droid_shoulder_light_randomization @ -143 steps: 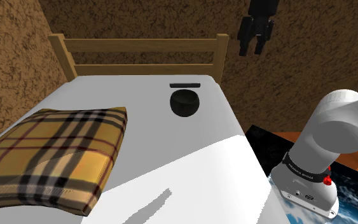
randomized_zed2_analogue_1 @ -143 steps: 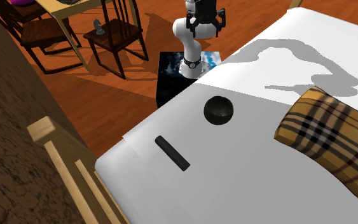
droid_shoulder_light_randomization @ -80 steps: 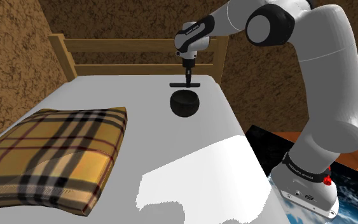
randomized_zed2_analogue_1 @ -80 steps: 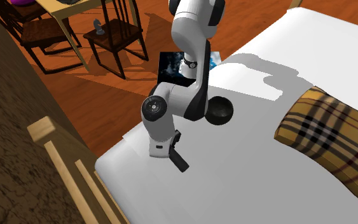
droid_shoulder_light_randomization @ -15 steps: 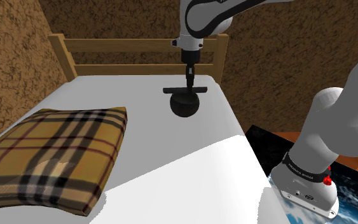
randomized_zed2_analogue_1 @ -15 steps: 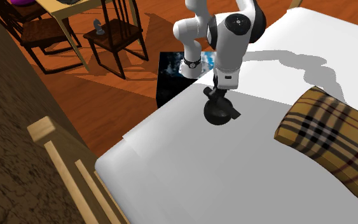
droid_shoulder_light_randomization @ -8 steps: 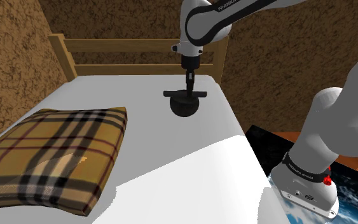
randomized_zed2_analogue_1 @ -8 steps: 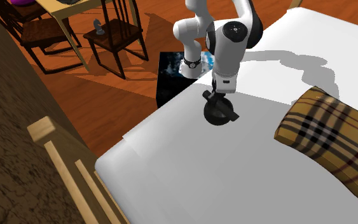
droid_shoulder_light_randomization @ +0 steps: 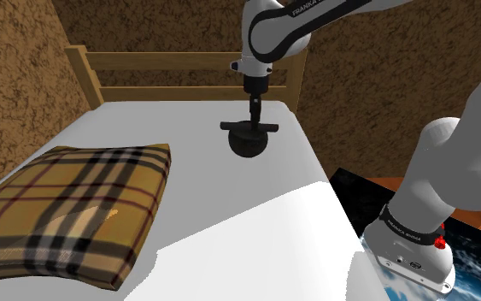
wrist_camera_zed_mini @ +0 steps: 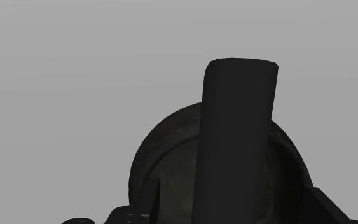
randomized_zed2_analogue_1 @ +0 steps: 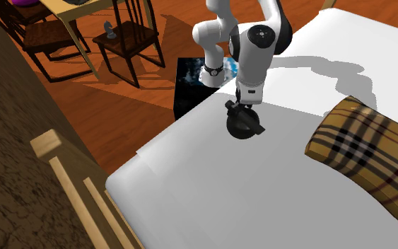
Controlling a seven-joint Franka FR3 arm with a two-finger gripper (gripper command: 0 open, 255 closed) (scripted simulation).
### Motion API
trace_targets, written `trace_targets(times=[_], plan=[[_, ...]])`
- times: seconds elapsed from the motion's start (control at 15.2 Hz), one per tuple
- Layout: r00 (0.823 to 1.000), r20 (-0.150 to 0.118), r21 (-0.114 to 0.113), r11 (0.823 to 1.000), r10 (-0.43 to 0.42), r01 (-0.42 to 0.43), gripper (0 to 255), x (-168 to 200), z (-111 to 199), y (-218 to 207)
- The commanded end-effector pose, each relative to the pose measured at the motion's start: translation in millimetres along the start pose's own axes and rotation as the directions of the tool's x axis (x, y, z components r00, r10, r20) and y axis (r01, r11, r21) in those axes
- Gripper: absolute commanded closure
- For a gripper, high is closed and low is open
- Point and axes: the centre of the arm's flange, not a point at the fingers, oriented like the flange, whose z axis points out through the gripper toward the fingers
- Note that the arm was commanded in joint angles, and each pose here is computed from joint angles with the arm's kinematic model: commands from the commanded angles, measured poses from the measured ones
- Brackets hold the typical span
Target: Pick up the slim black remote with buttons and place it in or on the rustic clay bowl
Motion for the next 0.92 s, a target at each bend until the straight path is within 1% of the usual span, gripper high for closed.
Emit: trace_targets(times=[0.0,0.07,0.33,0.86], plan=[[1.0,0.0,0.0,1.0,0.0,0.0,0,0.0,0.2,0.0],[1.0,0.0,0.0,1.0,0.0,0.0,0,-0.5,-0.1,-0.1],[1.0,0.0,0.0,1.0,0.0,0.0,0,-0.4,-50.1,0.0],[1.0,0.0,0.0,1.0,0.0,0.0,0,-0.4,-50.1,0.0]])
